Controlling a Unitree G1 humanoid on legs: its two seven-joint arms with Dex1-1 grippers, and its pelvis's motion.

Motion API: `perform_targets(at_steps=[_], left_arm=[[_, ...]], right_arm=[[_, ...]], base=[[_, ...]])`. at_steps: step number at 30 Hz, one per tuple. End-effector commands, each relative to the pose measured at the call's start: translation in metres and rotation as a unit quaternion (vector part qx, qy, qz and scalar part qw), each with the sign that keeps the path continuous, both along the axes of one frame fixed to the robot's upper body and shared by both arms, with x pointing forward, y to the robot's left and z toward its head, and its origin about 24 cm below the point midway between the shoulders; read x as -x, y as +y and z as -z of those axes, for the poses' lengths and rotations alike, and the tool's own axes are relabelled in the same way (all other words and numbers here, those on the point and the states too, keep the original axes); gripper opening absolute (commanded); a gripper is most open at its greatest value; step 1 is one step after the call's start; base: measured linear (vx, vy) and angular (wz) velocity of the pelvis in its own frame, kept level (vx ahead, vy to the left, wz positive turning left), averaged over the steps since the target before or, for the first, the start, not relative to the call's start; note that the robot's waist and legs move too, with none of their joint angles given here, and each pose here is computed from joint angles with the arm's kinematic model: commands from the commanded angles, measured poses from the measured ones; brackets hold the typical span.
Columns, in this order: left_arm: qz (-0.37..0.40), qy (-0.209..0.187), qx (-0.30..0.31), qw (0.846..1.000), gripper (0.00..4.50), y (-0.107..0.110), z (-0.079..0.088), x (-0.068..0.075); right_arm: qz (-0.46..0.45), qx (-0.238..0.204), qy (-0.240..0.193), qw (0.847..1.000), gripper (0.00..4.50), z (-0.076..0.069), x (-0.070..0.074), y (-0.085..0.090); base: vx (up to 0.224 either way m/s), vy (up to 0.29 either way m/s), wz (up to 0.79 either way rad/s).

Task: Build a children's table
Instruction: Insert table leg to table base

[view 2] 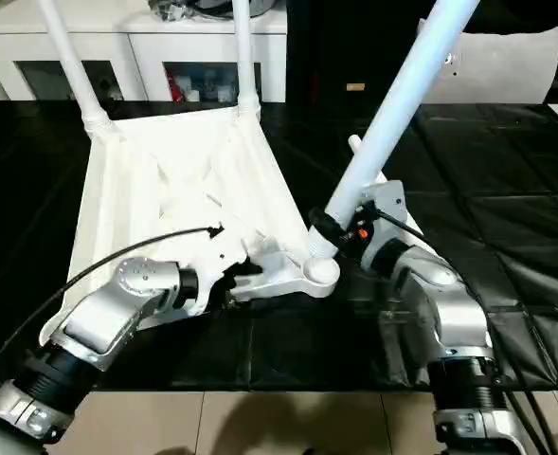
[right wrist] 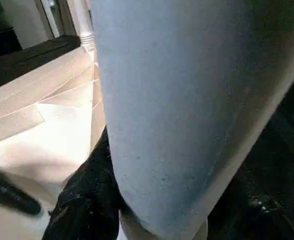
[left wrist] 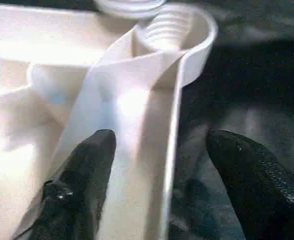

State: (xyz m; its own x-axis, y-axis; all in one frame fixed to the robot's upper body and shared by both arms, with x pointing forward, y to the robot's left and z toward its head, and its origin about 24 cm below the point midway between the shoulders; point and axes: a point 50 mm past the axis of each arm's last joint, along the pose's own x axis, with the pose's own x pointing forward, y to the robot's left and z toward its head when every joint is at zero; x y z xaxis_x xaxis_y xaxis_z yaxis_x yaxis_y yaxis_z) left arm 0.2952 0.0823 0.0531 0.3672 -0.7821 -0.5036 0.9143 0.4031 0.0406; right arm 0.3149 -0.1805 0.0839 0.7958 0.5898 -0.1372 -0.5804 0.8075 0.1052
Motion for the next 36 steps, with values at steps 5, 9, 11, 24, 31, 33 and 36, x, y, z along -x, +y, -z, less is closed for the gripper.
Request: perform_targets(at_steps=[5, 9, 11, 24, 31, 33, 36], left_arm=[[-0.004, -0.014, -0.016, 1.0, 2.75, 0.002, 0.0014, -0.004], [0.006, -0.017, -0.012, 1.0, 2.42, 0.0006, 0.0009, -0.0047], [0.013, -0.015, -0.009, 1.0, 2.28, -0.0004, 0.0008, -0.005], [0.039, 0.012, -0.013, 0.999, 1.26, 0.0025, 0.0049, -0.0045], [0.053, 0.017, -0.022, 0.998, 0.61, 0.0033, 0.006, -0.004], [0.057, 0.018, -0.026, 0.998, 0.52, 0.0034, 0.0065, -0.0035], [0.068, 0.018, -0.033, 0.997, 0.28, 0.0034, 0.0076, -0.0024]], right_arm=[[-0.031, 0.004, 0.017, 0.999, 1.88, -0.0033, 0.0048, 0.0012], [-0.055, 0.017, 0.036, 0.998, 1.88, -0.0023, 0.0056, 0.0024], [-0.059, 0.019, 0.041, 0.997, 1.88, -0.0021, 0.0042, 0.0017], [-0.146, 0.063, 0.078, 0.984, 1.88, -0.0041, 0.0019, 0.0059], [-0.162, 0.075, 0.089, 0.98, 1.88, -0.0049, 0.002, 0.0039], [-0.164, 0.077, 0.092, 0.979, 1.88, -0.0047, 0.002, 0.0036], [-0.172, 0.085, 0.099, 0.976, 1.88, -0.003, 0.0017, 0.003]], base=[[0.0, 0.0, 0.0], [0.0, 0.0, 0.0], [0.0, 0.0, 0.0], [0.0, 0.0, 0.0], [0.0, 0.0, 0.0], [0.0, 0.0, 0.0], [0.0, 0.0, 0.0]])
